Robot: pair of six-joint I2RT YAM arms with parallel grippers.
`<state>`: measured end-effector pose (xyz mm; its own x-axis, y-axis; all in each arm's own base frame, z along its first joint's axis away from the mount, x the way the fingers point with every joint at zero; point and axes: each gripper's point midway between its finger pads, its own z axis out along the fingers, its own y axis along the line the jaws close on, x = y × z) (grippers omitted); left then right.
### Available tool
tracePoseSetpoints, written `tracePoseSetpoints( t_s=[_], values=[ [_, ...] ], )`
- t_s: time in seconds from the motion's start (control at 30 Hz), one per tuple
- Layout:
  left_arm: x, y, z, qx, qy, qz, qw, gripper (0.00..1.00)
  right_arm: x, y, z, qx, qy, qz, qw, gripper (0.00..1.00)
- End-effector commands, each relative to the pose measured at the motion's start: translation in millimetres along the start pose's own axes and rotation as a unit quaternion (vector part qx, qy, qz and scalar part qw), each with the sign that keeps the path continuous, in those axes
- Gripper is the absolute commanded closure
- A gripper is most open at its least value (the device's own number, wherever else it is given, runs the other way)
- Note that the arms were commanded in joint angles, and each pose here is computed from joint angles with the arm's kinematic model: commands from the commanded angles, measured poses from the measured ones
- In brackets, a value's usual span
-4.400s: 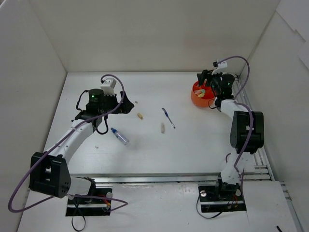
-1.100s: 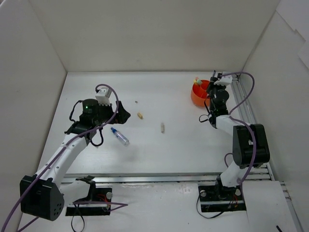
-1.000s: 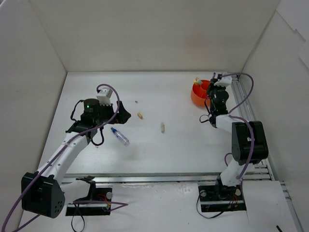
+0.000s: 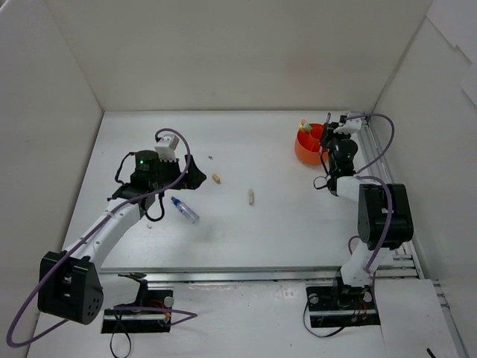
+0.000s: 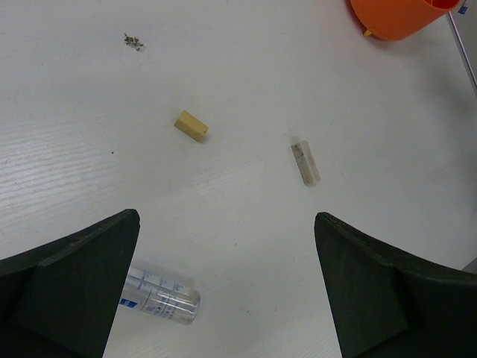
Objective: Sort the stationery into containers
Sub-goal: Place the pen in the storage box.
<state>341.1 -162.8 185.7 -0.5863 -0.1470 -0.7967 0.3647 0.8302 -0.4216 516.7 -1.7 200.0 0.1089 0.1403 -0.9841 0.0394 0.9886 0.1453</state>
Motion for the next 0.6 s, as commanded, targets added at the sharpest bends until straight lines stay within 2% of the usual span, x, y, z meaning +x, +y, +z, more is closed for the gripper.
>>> tracePoseSetpoints(
  t_s=[0.0,0.33,0.57],
  values=[
    [-43.2,-20.1,-2.9,0.029,-0.057,0.021,0.998,0.00,-131.0,4.1,4.2,-0.021,-0.221,0.006,0.975,1.00],
    [-43.5,-16.2,4.8,0.024,-0.050,0.021,0.998,0.00,-112.9,2.6,27.7,-0.028,-0.210,0.004,0.977,1.00],
    [-40.3,-14.5,6.4,0.023,-0.044,0.020,0.999,0.00,-96.0,-1.0,23.8,-0.025,-0.207,0.008,0.978,1.00]
  ],
)
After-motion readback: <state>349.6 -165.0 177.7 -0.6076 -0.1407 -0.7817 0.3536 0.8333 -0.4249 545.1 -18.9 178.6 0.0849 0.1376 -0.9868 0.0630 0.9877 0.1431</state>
